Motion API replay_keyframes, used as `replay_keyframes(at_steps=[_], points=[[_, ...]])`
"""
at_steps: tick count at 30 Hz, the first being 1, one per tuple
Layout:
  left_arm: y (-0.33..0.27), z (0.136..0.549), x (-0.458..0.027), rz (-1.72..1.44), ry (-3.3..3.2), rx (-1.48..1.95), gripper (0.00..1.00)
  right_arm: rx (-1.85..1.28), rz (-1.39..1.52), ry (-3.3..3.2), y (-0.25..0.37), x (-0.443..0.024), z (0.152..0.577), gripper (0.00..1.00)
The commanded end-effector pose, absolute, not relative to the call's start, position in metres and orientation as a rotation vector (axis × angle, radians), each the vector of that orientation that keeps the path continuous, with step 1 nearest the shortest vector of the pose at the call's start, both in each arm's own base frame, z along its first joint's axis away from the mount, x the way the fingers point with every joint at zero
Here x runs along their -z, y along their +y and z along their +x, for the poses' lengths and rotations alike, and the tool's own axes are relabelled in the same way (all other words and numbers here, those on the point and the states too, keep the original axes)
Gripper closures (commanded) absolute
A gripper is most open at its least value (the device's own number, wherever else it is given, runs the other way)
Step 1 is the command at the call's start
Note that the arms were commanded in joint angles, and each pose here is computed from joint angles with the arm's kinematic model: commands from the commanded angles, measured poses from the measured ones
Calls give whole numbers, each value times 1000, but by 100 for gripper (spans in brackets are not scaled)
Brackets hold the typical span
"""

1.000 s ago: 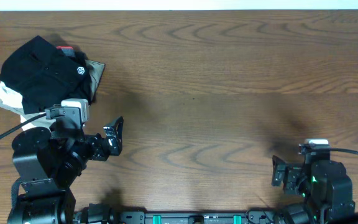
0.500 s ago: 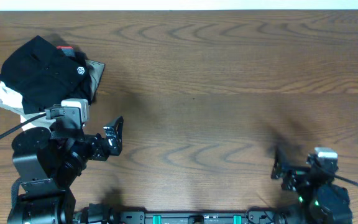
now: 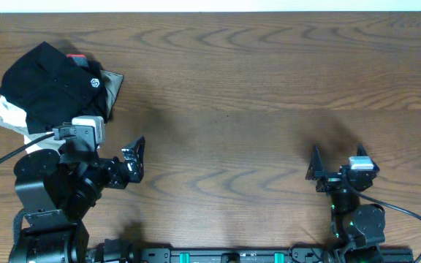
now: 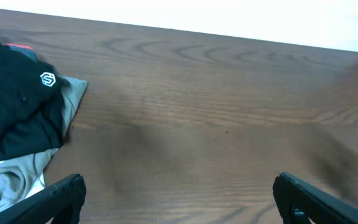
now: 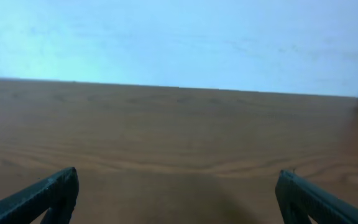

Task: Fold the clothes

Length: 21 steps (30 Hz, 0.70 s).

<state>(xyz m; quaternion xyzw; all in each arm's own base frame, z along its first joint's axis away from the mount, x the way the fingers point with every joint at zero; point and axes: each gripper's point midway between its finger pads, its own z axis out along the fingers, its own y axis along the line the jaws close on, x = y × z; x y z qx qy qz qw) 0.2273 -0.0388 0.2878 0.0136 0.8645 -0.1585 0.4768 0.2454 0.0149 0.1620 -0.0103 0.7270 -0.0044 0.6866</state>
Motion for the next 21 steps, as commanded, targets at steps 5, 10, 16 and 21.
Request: replay_keyframes(at_steps=[5,10,16,21], points=[[-42,225,-290,61,2102,391,2,121,-128,1629,10,-160,246,1],[-42,225,-290,61,2102,391,2,50,-70,1634,12,-159,246,1],[-42,225,-290,61,2102,391,2,50,-70,1631,12,-160,246,1],[-42,225,-290,61,2102,391,2,50,-70,1631,12,-160,246,1]])
